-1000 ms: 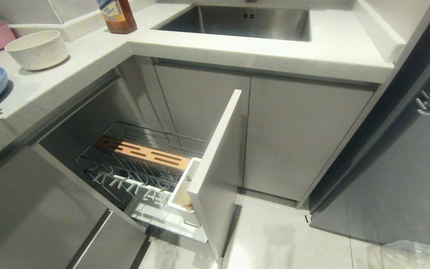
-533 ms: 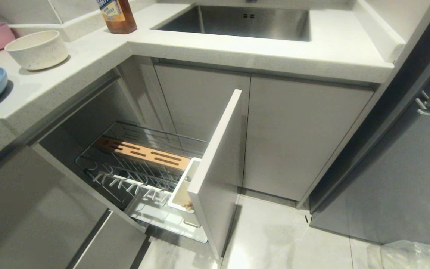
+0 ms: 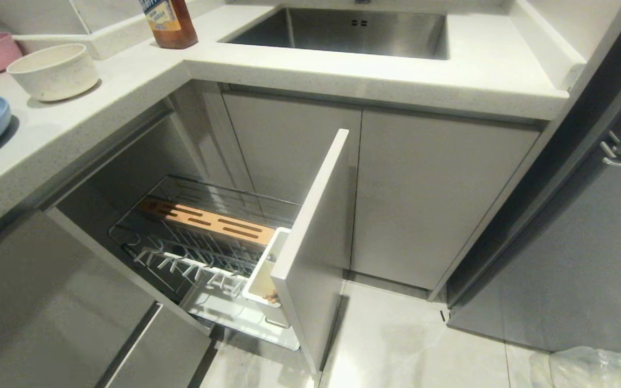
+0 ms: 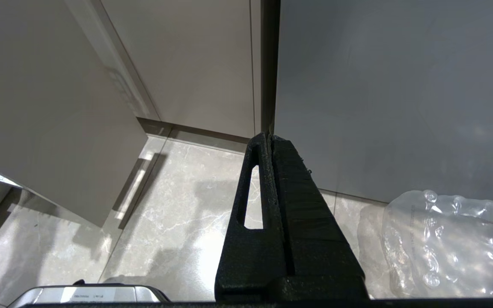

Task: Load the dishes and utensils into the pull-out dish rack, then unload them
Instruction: Pick up the chopsticks and place it in the cupboard

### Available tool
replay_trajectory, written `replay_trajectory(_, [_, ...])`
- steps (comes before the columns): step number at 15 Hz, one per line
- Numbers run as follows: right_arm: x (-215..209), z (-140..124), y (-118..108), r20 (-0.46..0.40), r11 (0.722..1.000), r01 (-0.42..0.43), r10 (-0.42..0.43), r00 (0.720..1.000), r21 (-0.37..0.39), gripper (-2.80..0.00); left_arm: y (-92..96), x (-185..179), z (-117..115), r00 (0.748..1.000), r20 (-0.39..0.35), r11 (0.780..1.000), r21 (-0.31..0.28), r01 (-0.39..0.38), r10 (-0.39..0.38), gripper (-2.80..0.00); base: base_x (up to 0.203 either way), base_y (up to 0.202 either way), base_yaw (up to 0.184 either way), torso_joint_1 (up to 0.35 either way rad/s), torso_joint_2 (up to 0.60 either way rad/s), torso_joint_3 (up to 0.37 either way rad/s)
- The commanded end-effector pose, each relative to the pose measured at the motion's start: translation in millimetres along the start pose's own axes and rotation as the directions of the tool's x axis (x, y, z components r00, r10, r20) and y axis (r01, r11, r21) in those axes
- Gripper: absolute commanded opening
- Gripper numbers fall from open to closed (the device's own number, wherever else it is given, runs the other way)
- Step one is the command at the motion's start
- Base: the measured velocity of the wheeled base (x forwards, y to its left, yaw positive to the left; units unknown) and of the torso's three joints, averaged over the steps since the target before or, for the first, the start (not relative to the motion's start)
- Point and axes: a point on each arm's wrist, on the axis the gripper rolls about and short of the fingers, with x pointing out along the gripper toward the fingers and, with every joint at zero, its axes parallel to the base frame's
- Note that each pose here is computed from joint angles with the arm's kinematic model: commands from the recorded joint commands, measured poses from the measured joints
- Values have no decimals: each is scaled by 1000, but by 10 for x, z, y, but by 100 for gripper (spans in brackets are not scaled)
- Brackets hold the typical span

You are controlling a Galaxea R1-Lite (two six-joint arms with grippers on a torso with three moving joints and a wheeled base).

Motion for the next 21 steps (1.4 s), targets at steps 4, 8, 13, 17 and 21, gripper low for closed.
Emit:
replay_trajectory(4, [1, 0, 0, -1, 1000, 0, 0, 1000, 0, -280, -109, -878, 116, 942, 46, 943, -14, 333, -332, -280, 0, 0, 0, 0, 0, 0])
replay_trajectory(8, [1, 0, 0, -1, 1000, 0, 0, 1000, 0, -280, -212, -1370, -87, 768, -117, 773, -2, 634, -630, -280, 0, 0, 0, 0, 0, 0])
replay_trajectory(13, [1, 0, 0, -1, 1000, 0, 0, 1000, 0, -280, -424, -1386, -872, 610, -467, 653, 88, 753, -640, -280, 0, 0, 0, 0, 0, 0])
replay_trajectory(17, [1, 0, 0, -1, 1000, 0, 0, 1000, 0, -280, -549, -1283, -1224, 542, -682, 646, 132, 752, -491, -280, 0, 0, 0, 0, 0, 0])
replay_trajectory(21, [1, 0, 0, -1, 1000, 0, 0, 1000, 0, -280, -677, -1186, -1505, 493, -824, 705, 172, 688, -281, -280, 0, 0, 0, 0, 0, 0])
